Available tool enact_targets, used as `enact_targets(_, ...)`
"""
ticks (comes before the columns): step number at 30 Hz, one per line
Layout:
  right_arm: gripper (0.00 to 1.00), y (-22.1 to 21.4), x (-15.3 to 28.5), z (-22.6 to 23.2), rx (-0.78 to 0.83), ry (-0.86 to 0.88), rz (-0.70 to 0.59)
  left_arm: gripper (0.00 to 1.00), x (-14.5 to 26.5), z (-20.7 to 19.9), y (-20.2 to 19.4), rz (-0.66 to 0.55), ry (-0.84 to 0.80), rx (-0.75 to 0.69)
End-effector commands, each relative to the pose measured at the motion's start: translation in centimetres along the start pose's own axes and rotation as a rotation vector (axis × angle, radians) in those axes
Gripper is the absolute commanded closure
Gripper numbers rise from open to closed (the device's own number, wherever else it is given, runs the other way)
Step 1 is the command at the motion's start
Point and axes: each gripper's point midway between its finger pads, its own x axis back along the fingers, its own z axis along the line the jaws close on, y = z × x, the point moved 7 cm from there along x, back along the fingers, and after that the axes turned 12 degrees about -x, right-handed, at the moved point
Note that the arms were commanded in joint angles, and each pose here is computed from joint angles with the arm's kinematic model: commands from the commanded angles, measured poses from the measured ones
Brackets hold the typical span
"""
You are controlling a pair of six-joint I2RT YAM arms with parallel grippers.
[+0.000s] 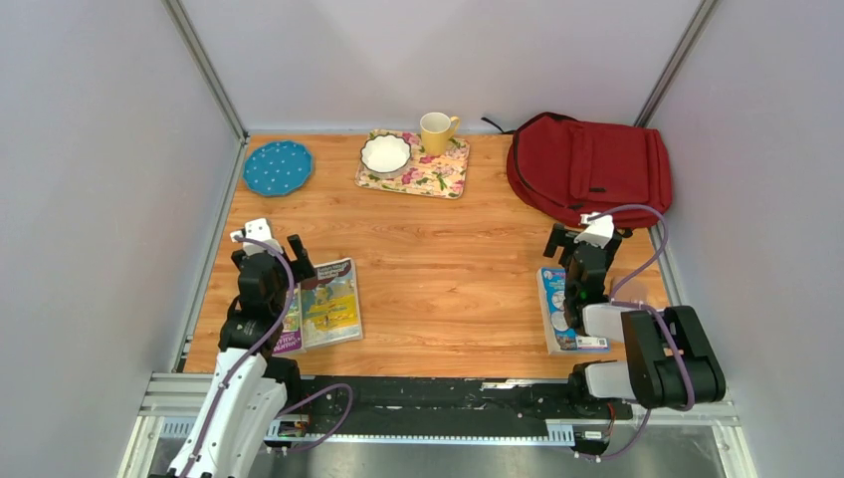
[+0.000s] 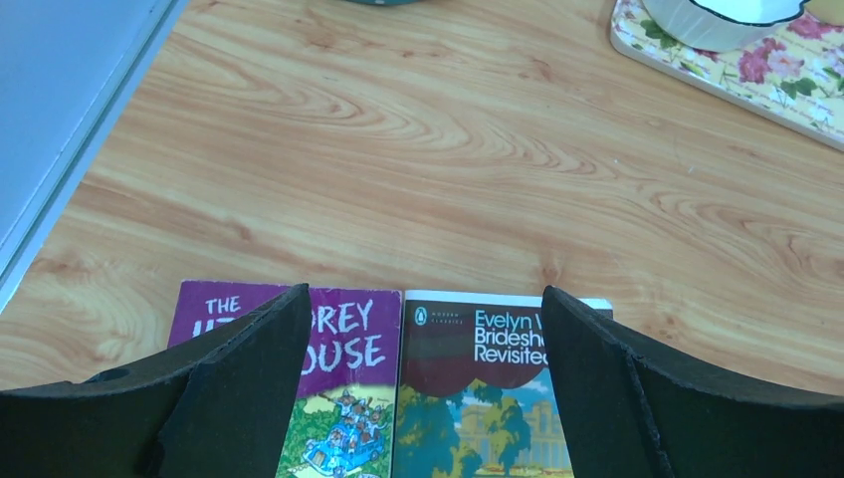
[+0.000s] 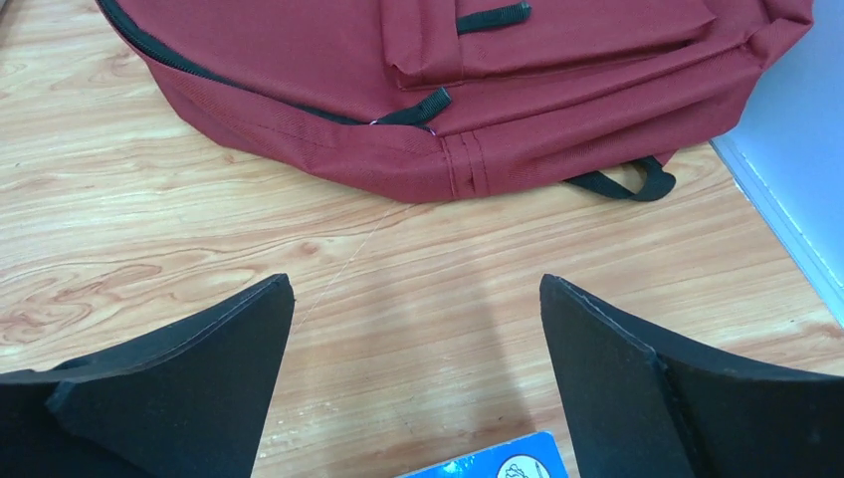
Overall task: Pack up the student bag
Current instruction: Pick up the student bag at the center of the board, then adjust the book at the center of the board.
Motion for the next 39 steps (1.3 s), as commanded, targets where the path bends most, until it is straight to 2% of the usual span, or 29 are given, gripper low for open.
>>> enact_targets(1, 0.0, 3.0, 0.0, 1.5, 0.011, 0.017, -0.032, 0.08, 1.5, 0.1, 2.2, -0.033, -0.023, 0.005)
enact_targets(2, 0.0, 5.0, -0.6, 1.7, -0.012, -0.049, -0.057, 0.08, 1.7, -0.1, 2.4, -0.044, -0.059, -0.029)
enact_targets(3, 0.0, 4.4, 0.5, 0.9, 0.008, -0.12, 0.058, 0.07, 2.4, -0.4, 2.4, -0.033, -0.115, -0.059)
enact_targets(4, 0.0, 5.1, 0.9, 0.7, -0.071, -0.181, 0.062, 0.05, 2.7, -1.2, 2.4, -0.048, -0.206, -0.084)
enact_targets(6, 0.0, 5.7, 2.4, 1.0, -0.193, -0.199, 0.116, 0.01, 3.4, -1.6, 2.3, -0.023, -0.238, -0.044)
enact_targets(7, 0.0, 6.6, 3.3, 2.2, -0.242, -0.071, 0.113, 0.01, 3.4, -1.7, 2.2, -0.03, -0.251, -0.04)
enact_targets(9, 0.0, 6.7, 4.0, 2.9, -0.306, 0.009, 0.098, 0.01, 2.9, -1.9, 1.1, -0.041, -0.253, -0.012)
enact_targets(10, 0.0, 7.4, 4.4, 3.5, -0.434, 0.032, 0.077, 0.01, 2.8, -1.9, 0.7, -0.028, -0.244, 0.009)
enact_targets(13, 0.0, 9.1, 4.3, 4.5, -0.492, 0.063, 0.075, 0.01, 3.0, -2.3, -0.1, 0.015, -0.277, 0.018)
enact_targets(15, 0.0, 8.5, 4.0, 4.4, -0.465, 0.006, 0.176, 0.01, 3.0, -2.2, -0.2, 0.039, -0.266, 0.013)
enact_targets(16, 0.0, 10.0, 3.7, 4.8, -0.471, 0.003, 0.167, 0.01, 3.0, -2.2, 0.0, 0.041, -0.264, 0.008)
enact_targets(18, 0.0, 9.5, 3.2, 4.8, -0.465, -0.025, 0.224, 0.01, 2.9, -1.8, -0.3, 0.072, -0.226, 0.007)
enact_targets(22, 0.01, 10.1, 2.0, 2.8, -0.624, -0.149, 0.296, 0.01, 3.0, -1.6, -1.3, 0.113, -0.208, 0.019)
enact_targets(24, 0.02, 9.3, 2.0, 2.4, -0.72, -0.134, 0.36, 0.01, 3.1, -1.7, -1.2, 0.113, -0.212, 0.018)
enact_targets(28, 0.07, 8.6, 1.7, 0.1, -0.843, -0.129, 0.354, 0.01, 3.0, -1.9, -1.3, 0.11, -0.229, 0.02)
enact_targets(30, 0.08, 8.8, 1.6, -0.6, -0.855, -0.152, 0.345, 0.01, 3.0, -2.1, -1.3, 0.115, -0.249, 0.019)
enact_targets(37, 0.09, 8.7, -1.0, -3.7, -0.87, -0.37, 0.257, 0.03, 3.0, -2.5, -1.4, 0.135, -0.296, 0.012)
enact_targets(39, 0.09, 8.1, -2.4, -4.0, -0.874, -0.404, 0.296, 0.04, 3.0, -2.6, -1.4, 0.14, -0.3, 0.011)
